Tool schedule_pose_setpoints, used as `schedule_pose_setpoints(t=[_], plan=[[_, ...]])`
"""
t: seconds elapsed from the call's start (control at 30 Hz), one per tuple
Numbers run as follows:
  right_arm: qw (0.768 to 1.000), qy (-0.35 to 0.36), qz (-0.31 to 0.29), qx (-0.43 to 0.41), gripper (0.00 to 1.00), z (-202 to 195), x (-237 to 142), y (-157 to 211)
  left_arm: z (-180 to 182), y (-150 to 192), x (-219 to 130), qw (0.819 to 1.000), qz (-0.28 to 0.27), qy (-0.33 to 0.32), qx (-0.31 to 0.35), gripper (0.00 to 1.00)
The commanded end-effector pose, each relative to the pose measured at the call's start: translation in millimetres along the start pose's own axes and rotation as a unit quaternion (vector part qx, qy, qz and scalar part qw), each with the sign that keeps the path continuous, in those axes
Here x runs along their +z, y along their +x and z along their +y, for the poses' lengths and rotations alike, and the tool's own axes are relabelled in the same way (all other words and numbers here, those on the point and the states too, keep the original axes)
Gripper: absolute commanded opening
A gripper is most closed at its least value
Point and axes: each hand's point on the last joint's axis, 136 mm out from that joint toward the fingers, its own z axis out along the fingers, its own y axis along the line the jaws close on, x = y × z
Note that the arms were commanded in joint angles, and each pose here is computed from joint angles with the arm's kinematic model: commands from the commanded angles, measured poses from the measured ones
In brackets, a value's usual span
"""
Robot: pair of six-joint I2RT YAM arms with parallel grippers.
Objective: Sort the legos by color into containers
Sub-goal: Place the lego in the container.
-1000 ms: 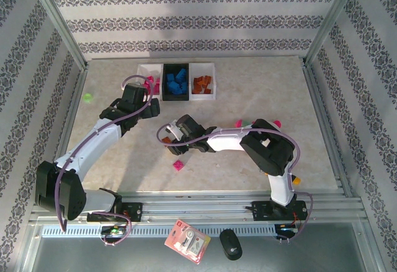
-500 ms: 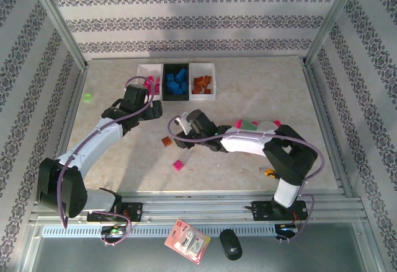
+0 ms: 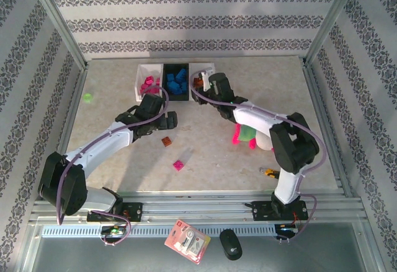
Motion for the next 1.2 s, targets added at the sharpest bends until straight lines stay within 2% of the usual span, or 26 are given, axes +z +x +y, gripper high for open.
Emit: schedule_pose_setpoints(t=[0.0,0.3,0.37,0.47,0.63,0.83,1.0,1.17], plan=[[0.999,0.025,-0.021,0.016,0.36,-18,25,-17,1,15,2,1.0,0.016,-0.01,-0.008,0.99],[0.995,0.062,-0.037,0.072,0.36,-61,82,-28,-1,40,7,0.999,0.043,-0.012,-0.015,0.99],[0.994,0.068,-0.036,0.071,0.41,-64,87,-27,-1,43,7,0.999,0.045,-0.013,-0.017,0.99],[0.994,0.069,-0.038,0.073,0.53,-66,85,-29,0,48,8,0.998,0.05,-0.015,-0.023,0.99],[0.995,0.053,-0.053,0.067,0.67,-57,61,-45,3,54,10,0.997,0.063,-0.023,-0.03,0.99],[0.995,0.009,-0.083,0.061,0.74,-35,16,-58,3,63,17,0.996,0.076,-0.049,-0.026,0.99],[0.994,-0.005,-0.086,0.071,0.77,-21,-19,-37,3,68,22,0.993,0.076,-0.086,-0.033,0.99],[0.994,-0.016,-0.079,0.067,0.79,-8,-44,-16,3,73,34,0.989,0.075,-0.108,-0.065,0.89]])
